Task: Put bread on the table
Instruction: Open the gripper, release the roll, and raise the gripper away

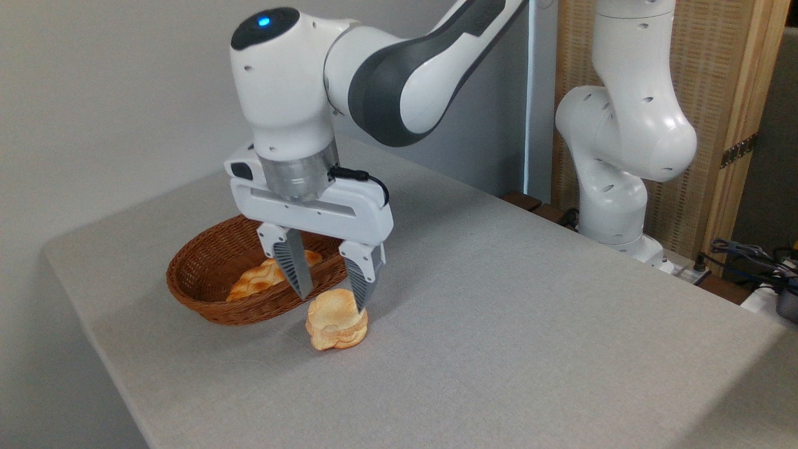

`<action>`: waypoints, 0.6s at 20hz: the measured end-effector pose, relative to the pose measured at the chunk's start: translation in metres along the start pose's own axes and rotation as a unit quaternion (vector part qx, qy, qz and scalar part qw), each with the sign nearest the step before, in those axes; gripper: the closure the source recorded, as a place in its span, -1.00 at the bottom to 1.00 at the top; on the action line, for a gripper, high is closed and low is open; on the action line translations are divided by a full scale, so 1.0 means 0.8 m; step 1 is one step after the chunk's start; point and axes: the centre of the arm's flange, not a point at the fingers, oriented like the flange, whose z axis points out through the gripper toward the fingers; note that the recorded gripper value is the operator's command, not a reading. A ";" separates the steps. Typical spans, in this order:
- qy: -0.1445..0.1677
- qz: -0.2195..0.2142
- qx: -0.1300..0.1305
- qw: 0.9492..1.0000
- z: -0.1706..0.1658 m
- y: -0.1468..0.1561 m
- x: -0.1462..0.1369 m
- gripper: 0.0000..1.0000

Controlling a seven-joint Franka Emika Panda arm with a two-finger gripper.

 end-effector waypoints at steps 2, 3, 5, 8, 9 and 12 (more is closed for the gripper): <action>0.015 0.003 0.003 1.000 -0.018 0.001 0.005 -1.00; 0.025 0.010 0.005 1.000 -0.031 0.001 0.008 -1.00; 0.040 0.038 0.010 0.998 -0.050 0.003 0.011 -1.00; 0.057 0.105 0.018 0.993 -0.073 0.004 0.015 -1.00; 0.058 0.120 0.020 0.991 -0.076 0.004 0.016 -1.00; 0.056 0.175 0.026 0.983 -0.080 -0.002 0.014 -1.00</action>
